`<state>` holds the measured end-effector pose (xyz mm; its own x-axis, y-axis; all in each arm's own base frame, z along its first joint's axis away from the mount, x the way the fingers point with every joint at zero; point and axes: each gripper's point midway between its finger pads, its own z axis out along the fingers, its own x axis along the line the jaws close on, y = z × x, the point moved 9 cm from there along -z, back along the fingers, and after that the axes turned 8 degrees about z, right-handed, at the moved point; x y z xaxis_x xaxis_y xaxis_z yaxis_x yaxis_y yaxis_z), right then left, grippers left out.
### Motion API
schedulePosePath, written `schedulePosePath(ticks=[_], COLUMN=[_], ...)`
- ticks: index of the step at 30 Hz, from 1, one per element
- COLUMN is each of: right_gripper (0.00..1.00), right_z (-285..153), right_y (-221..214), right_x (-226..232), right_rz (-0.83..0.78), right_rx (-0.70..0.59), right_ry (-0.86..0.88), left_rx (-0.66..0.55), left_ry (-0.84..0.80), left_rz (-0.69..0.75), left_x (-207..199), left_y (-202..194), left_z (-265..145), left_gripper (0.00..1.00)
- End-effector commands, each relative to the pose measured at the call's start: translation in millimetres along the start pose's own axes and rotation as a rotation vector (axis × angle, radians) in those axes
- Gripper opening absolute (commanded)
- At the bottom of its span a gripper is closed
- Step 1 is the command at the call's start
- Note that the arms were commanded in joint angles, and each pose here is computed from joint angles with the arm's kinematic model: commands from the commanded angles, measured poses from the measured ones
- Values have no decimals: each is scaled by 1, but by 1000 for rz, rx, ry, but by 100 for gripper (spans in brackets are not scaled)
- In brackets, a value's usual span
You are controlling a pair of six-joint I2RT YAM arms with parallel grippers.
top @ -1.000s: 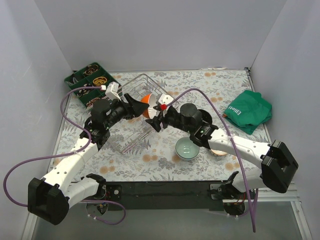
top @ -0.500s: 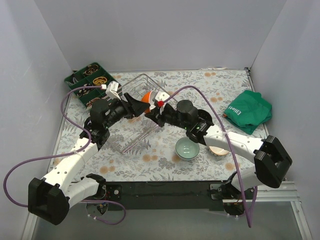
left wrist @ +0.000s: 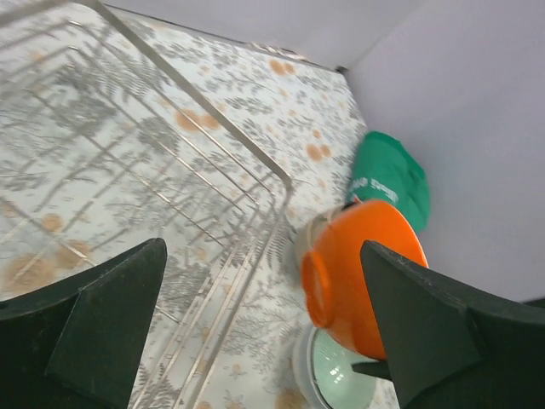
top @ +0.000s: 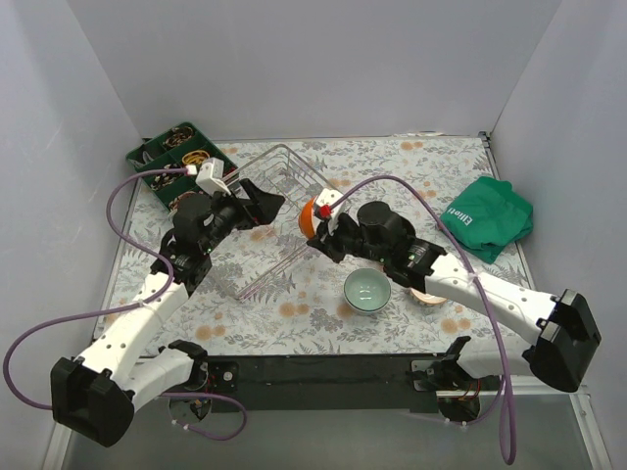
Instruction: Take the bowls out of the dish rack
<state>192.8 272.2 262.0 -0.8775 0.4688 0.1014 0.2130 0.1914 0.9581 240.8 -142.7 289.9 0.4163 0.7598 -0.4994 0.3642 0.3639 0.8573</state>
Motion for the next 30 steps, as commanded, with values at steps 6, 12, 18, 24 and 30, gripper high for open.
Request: schedulePosePath(ticks=[6, 12, 18, 24, 30], right_gripper=[1, 1, 1, 1, 4], right_z=[-38, -50, -63, -67, -65], right_y=[-24, -52, -63, -76, -94], right_x=[13, 26, 30, 27, 24], right_rz=[63, 69, 74, 57, 43], right_rx=[322, 531, 644, 747, 849], right_ry=[-43, -119, -197, -219, -235], left_rx=[-190, -240, -235, -235, -229], left_ry=[367, 489, 488, 495, 494], left_rz=[193, 235, 242, 249, 254], left_x=[25, 36, 36, 37, 38], left_y=[36, 40, 39, 39, 38], left_z=[-25, -34, -34, -35, -34], left_gripper=[98, 98, 98, 98, 98])
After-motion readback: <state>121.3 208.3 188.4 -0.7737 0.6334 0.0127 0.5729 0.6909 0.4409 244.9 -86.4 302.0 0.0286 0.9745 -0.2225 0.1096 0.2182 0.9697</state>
